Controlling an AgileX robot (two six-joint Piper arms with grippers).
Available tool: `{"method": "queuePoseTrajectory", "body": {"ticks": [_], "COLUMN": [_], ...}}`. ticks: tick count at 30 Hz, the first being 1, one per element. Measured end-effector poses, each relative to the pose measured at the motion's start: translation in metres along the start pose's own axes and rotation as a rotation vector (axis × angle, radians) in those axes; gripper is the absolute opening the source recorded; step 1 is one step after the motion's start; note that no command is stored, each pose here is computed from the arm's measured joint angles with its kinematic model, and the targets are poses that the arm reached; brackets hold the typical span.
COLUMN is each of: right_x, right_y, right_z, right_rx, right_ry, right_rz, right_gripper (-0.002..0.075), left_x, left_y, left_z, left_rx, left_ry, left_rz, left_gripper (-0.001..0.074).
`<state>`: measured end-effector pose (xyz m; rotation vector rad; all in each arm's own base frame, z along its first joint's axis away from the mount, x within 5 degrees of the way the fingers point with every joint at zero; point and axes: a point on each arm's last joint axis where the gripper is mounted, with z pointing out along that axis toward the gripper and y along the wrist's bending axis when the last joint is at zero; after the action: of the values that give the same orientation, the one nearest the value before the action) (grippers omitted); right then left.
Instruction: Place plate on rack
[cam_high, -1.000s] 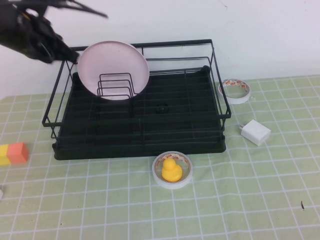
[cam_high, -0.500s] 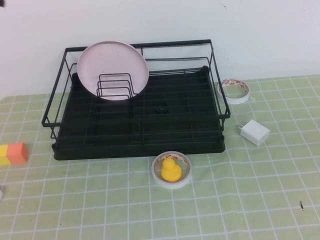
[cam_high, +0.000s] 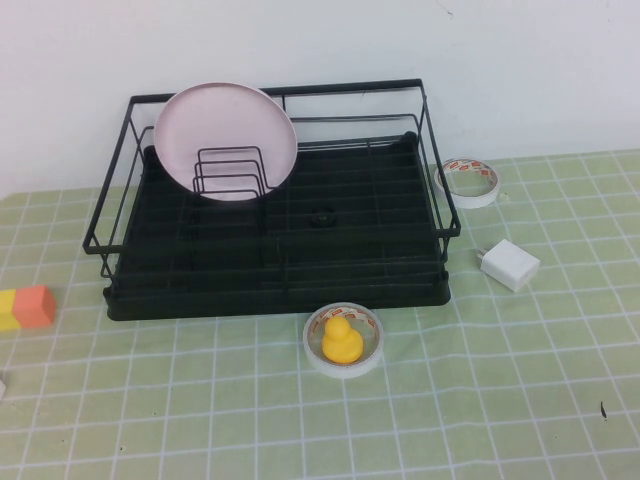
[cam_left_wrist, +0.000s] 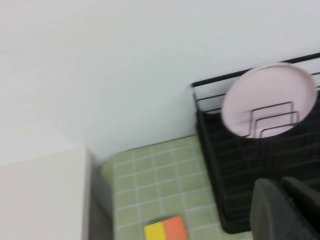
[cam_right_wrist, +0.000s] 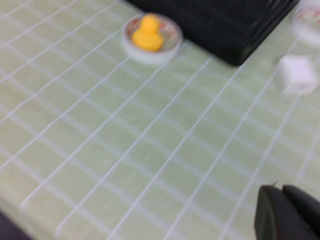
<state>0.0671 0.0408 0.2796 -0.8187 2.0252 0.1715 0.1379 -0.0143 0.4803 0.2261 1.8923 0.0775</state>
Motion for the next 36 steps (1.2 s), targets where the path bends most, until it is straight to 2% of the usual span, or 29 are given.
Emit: {"method": "queuePoseTrajectory", "body": {"ticks": [11, 17, 22, 36], "right_x": [0.024, 0.024, 0.024, 0.025], "right_y": [0.013, 0.013, 0.013, 0.013], "right_z": [0.012, 0.012, 0.012, 0.012], "right_rx": [-0.094, -0.098, -0.098, -0.1], "right_ry": [0.126, 0.129, 0.13, 0.132], "right_rz": [0.069, 0.067, 0.067, 0.068], "right_gripper": [-0.0002, -0.0002, -0.0002, -0.0002], "left_x": [0.13, 0.184, 0.21, 0.241], "left_y": [-0.008, -0.016, -0.02, -0.023], "left_z": [-0.043, -0.048, -0.048, -0.038], "left_rx": [-0.073, -0.063, -0.058, -0.078], "left_ry": [-0.069, -0.142, -0.152, 0.023], "left_rz": [-0.028, -0.136, -0.213, -0.22], "left_gripper": [-0.0001, -0.0001, -0.0001, -0.0001]}}
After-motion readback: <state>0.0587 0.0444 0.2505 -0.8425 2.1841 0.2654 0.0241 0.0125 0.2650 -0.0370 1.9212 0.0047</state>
